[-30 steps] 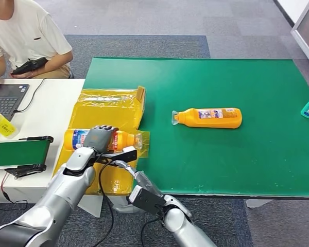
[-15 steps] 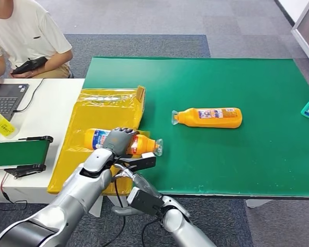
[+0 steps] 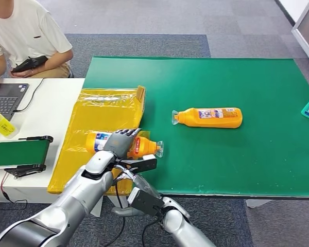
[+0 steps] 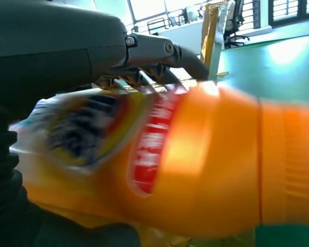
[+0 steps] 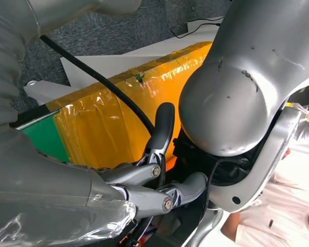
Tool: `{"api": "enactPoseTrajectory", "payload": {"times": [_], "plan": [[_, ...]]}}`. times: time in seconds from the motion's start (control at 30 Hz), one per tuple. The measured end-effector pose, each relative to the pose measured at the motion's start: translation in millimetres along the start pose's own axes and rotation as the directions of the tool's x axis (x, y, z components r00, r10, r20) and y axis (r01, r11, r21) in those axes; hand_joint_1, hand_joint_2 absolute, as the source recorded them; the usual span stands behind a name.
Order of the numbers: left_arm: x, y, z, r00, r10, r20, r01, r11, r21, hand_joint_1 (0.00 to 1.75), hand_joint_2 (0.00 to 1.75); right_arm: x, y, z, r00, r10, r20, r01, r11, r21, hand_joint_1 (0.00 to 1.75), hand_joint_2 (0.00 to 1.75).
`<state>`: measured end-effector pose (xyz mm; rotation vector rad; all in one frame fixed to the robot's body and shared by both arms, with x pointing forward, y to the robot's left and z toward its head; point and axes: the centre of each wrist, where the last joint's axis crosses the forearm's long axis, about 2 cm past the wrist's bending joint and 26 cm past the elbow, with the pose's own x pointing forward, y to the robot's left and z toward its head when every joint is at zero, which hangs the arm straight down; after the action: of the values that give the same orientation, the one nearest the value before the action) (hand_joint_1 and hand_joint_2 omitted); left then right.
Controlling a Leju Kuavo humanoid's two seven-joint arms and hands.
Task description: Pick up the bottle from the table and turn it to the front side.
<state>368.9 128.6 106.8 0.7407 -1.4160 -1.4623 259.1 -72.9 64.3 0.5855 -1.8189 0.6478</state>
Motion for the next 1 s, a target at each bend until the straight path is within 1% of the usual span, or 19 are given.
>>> {"api": "enactPoseTrajectory", "payload": {"times": [0.13, 0.4, 0.83, 1.0], "plan": [[-1, -1, 0, 1.000, -0.007, -0.005, 0.007, 1.000, -0.003, 0.00, 1.75, 0, 0, 0, 1.000, 0.000, -0.001, 0.000, 1.000, 0.000, 0.00, 1.75], [-3, 1, -1, 0.997, -0.071, -0.011, 0.071, 0.997, -0.016, 0.00, 1.75, -1, 0, 0, 1.000, -0.001, -0.003, 0.001, 1.000, 0.000, 0.00, 1.75], [-11, 3, -1, 0.999, -0.045, 0.001, 0.045, 0.999, 0.003, 0.00, 1.75, -1, 0, 1, 1.000, 0.001, -0.006, -0.001, 1.000, -0.007, 0.00, 1.75], [-12, 10, 0, 0.999, -0.043, 0.026, 0.042, 0.998, 0.048, 0.00, 1.75, -1, -1, 2, 1.000, 0.010, -0.005, -0.010, 1.000, -0.022, 0.00, 1.75]]}}
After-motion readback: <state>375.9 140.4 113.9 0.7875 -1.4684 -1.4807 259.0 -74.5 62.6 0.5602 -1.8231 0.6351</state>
